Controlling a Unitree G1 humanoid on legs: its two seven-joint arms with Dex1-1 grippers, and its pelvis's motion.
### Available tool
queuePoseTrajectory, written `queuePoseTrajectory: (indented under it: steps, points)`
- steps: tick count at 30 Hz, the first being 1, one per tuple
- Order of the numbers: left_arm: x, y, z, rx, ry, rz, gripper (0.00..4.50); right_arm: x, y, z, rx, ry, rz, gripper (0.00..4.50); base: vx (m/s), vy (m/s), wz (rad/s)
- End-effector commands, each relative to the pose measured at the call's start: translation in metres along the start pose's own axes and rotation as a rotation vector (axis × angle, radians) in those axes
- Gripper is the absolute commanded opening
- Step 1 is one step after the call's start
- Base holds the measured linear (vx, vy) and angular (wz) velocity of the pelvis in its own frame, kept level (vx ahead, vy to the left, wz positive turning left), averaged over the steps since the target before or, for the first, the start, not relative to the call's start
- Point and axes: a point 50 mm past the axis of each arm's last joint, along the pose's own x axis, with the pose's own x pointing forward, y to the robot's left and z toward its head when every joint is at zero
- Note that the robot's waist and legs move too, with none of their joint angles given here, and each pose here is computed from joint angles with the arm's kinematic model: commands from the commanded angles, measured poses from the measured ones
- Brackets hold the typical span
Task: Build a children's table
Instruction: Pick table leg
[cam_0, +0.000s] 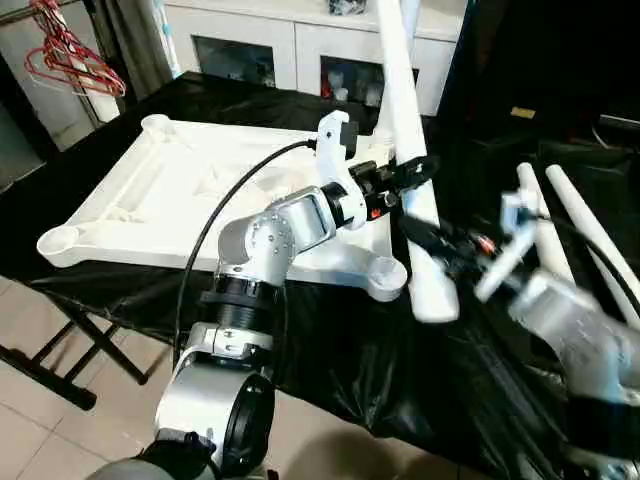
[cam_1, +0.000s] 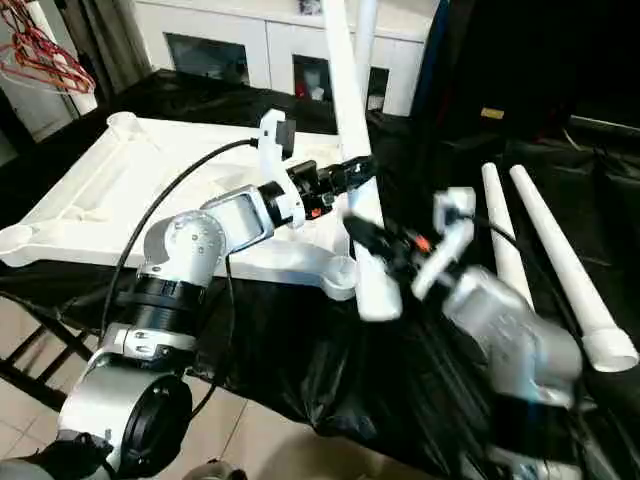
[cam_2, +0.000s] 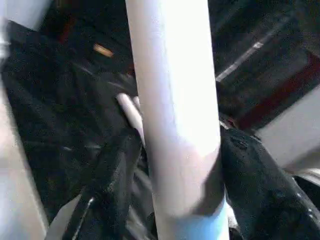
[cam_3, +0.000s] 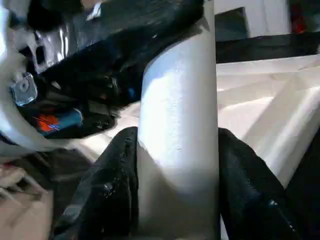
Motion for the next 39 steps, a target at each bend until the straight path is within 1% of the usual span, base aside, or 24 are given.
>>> queuePoseTrajectory:
  steps: [1, 2, 3, 4, 5, 6, 7, 8, 10, 15, 16, 17, 18, 19, 21, 22, 23, 25, 26, 27, 29, 31, 36, 39]
  points:
    - [0.013, -0.015, 0.003, 0.004, -0.017, -0.001, 2.44, 0.009, 0.010, 0.011, -0.083, -0.033, 0.010, 1.84, 0.000, 0.000, 0.00]
    - [0.013, -0.015, 0.003, 0.004, -0.020, 0.008, 2.46, 0.011, 0.013, 0.012, -0.100, -0.033, 0.010, 1.84, 0.000, 0.000, 0.00]
    - [0.014, -0.013, 0.004, 0.005, -0.032, 0.029, 2.45, 0.016, 0.018, 0.013, -0.138, -0.030, 0.008, 1.84, 0.000, 0.000, 0.00]
    - [0.014, -0.012, 0.005, 0.005, -0.034, 0.032, 2.34, 0.017, 0.019, 0.014, -0.144, -0.029, 0.008, 1.84, 0.000, 0.000, 0.00]
    - [0.014, -0.011, 0.006, 0.000, -0.046, 0.043, 2.07, 0.020, 0.022, 0.014, -0.162, -0.028, 0.009, 1.84, 0.000, 0.000, 0.00]
    - [0.014, -0.011, 0.007, -0.003, -0.057, 0.049, 2.07, 0.022, 0.025, 0.014, -0.177, -0.026, 0.014, 1.84, 0.000, 0.000, 0.00]
    - [0.014, -0.011, 0.007, -0.003, -0.057, 0.049, 2.09, 0.022, 0.025, 0.014, -0.177, -0.026, 0.014, 1.84, 0.000, 0.000, 0.00]
    - [0.014, -0.010, 0.009, -0.006, -0.068, 0.052, 2.01, 0.025, 0.029, 0.015, -0.192, -0.027, 0.022, 1.84, 0.000, 0.000, 0.00]
    - [0.014, -0.010, 0.010, -0.007, -0.073, 0.052, 1.91, 0.026, 0.031, 0.015, -0.199, -0.028, 0.025, 1.84, 0.000, 0.000, 0.00]
    - [0.013, -0.010, 0.014, -0.006, -0.097, 0.043, 1.88, 0.030, 0.033, 0.014, -0.221, -0.025, 0.019, 1.84, 0.000, 0.000, 0.00]
    - [0.011, -0.009, 0.017, 0.008, -0.105, 0.026, 1.87, 0.030, 0.030, 0.013, -0.212, -0.020, 0.002, 2.19, 0.000, 0.000, 0.00]
    - [0.009, -0.010, 0.021, 0.043, -0.111, -0.011, 1.86, 0.029, 0.023, 0.012, -0.181, -0.010, -0.023, 2.54, 0.000, 0.000, 0.00]
    - [0.009, -0.010, 0.021, 0.043, -0.111, -0.011, 1.86, 0.029, 0.023, 0.012, -0.181, -0.010, -0.023, 2.56, 0.000, 0.000, 0.00]
    - [0.008, -0.010, 0.022, 0.061, -0.107, -0.031, 1.86, 0.028, 0.019, 0.012, -0.158, -0.004, -0.026, 2.58, 0.000, 0.000, 0.00]
    - [0.006, -0.012, 0.023, 0.112, -0.085, -0.087, 1.86, 0.024, 0.015, 0.012, -0.149, 0.015, -0.003, 2.66, 0.000, 0.000, 0.00]
    - [0.004, -0.014, 0.023, 0.142, -0.063, -0.135, 1.86, 0.021, 0.014, 0.011, -0.148, 0.042, 0.024, 2.93, 0.000, 0.000, 0.00]
    - [0.003, -0.015, 0.023, 0.147, -0.052, -0.158, 1.85, 0.018, 0.014, 0.011, -0.149, 0.054, 0.051, 3.00, 0.000, 0.000, 0.00]
    - [-0.001, -0.018, 0.023, 0.172, -0.014, -0.238, 1.85, 0.011, 0.017, 0.010, -0.143, 0.101, 0.151, 3.02, 0.000, 0.000, 0.00]
    - [-0.004, -0.020, 0.023, 0.202, 0.008, -0.289, 1.85, 0.005, 0.020, 0.010, -0.128, 0.124, 0.220, 3.02, 0.000, 0.000, 0.00]
    - [-0.007, -0.022, 0.023, 0.228, 0.030, -0.342, 1.85, 0.000, 0.022, 0.011, -0.108, 0.143, 0.282, 3.02, 0.000, 0.000, 0.00]
    - [-0.012, -0.026, 0.026, 0.251, 0.055, -0.437, 1.85, -0.006, 0.022, 0.015, -0.060, 0.161, 0.344, 3.02, 0.000, 0.000, 0.00]
    - [-0.015, -0.029, 0.027, 0.274, 0.077, -0.500, 1.85, -0.008, 0.019, 0.015, -0.030, 0.183, 0.359, 3.02, 0.000, 0.000, 0.00]
    - [-0.018, -0.032, 0.028, 0.296, 0.099, -0.564, 1.85, -0.011, 0.014, 0.012, -0.014, 0.249, 0.372, 3.02, 0.000, 0.000, 0.00]
    - [-0.020, -0.036, 0.027, 0.296, 0.106, -0.608, 1.85, -0.013, 0.015, 0.011, 0.000, 0.267, 0.400, 3.02, 0.000, 0.000, 0.00]
